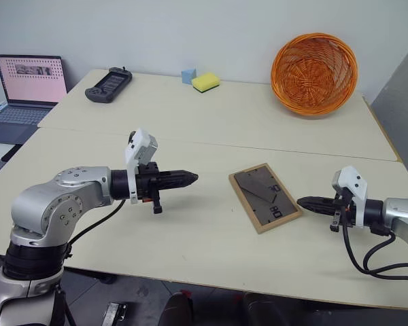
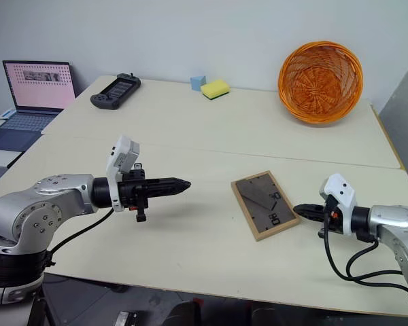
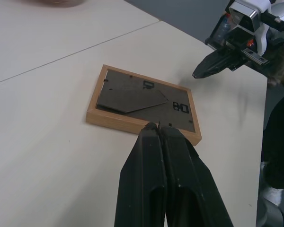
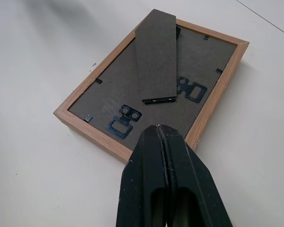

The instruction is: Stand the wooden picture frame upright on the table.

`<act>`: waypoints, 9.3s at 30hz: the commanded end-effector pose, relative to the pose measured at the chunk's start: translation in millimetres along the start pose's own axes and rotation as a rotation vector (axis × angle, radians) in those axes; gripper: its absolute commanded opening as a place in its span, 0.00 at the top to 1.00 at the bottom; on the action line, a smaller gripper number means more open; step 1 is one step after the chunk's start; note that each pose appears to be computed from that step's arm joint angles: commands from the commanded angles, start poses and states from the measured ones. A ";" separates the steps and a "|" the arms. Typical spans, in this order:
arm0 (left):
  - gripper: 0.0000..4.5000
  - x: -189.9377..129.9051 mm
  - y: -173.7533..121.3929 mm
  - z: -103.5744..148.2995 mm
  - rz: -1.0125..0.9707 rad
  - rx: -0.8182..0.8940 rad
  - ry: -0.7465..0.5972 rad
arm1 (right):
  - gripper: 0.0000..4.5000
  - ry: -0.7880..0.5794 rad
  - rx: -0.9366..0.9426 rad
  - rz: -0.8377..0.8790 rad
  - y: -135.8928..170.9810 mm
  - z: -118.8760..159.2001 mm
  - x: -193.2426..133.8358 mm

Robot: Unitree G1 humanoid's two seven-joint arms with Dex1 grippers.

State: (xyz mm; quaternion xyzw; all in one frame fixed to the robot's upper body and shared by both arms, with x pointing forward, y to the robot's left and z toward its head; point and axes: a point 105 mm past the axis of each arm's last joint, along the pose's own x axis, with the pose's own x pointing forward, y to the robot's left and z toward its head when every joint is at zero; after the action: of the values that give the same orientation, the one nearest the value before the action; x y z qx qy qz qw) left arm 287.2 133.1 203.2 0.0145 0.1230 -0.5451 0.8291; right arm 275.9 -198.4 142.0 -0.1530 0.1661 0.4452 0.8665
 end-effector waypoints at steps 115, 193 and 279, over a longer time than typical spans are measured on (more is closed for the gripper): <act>1.00 55.1 22.8 22.4 -0.167 0.125 0.139 | 1.00 -0.012 -0.031 -0.256 -14.3 0.9 26.8; 0.34 97.5 13.3 -71.8 -0.032 -0.872 0.314 | 1.00 0.008 0.009 -0.243 5.6 -12.5 35.7; 0.71 86.0 52.1 -35.3 0.100 -0.824 0.143 | 1.00 -0.036 0.020 -0.311 -6.6 5.1 34.8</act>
State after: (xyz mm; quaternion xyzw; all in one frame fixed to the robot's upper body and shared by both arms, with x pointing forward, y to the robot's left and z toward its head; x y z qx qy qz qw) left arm 342.7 68.0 122.7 -0.3043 0.4420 -0.4155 0.7344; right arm 302.7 -161.6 107.5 -0.1425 0.1655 0.3118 0.9247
